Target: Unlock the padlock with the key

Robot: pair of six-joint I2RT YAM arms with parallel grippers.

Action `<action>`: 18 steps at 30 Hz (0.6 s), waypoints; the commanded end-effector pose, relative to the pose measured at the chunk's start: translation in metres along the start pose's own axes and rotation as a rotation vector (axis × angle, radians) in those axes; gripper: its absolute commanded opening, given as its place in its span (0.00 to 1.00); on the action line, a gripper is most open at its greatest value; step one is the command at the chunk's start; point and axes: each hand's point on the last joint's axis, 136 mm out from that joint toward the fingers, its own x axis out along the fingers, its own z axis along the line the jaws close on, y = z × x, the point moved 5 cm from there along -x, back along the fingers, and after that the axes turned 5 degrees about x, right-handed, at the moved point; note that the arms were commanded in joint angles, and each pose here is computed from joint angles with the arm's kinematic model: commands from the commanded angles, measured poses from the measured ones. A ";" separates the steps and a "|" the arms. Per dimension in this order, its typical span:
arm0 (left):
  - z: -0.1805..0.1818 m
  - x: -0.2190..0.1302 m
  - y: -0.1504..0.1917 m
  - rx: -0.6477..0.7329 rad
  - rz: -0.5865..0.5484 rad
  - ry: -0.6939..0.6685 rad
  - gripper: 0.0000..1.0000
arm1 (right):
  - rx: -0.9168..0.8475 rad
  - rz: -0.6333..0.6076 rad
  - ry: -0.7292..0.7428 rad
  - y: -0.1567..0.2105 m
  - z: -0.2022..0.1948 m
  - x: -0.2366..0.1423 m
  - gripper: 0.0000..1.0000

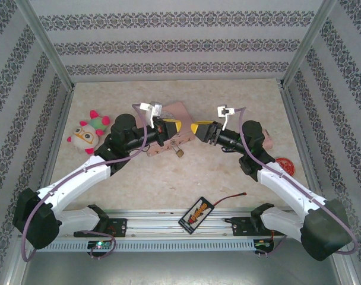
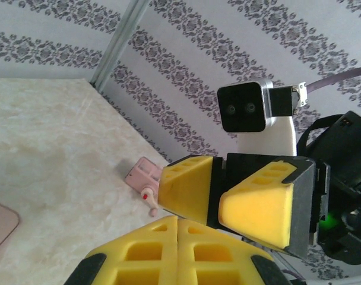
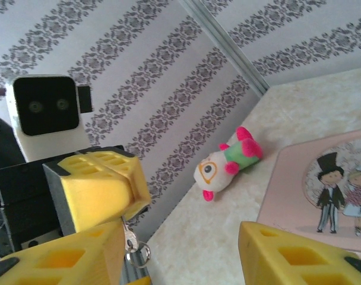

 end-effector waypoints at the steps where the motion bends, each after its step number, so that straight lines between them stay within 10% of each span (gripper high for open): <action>1: -0.017 -0.001 -0.029 0.022 -0.091 0.091 0.00 | -0.033 0.004 -0.118 -0.005 0.021 0.003 0.52; 18: -0.013 0.009 -0.033 -0.058 -0.158 0.144 0.00 | -0.043 0.058 -0.217 0.013 0.037 0.021 0.41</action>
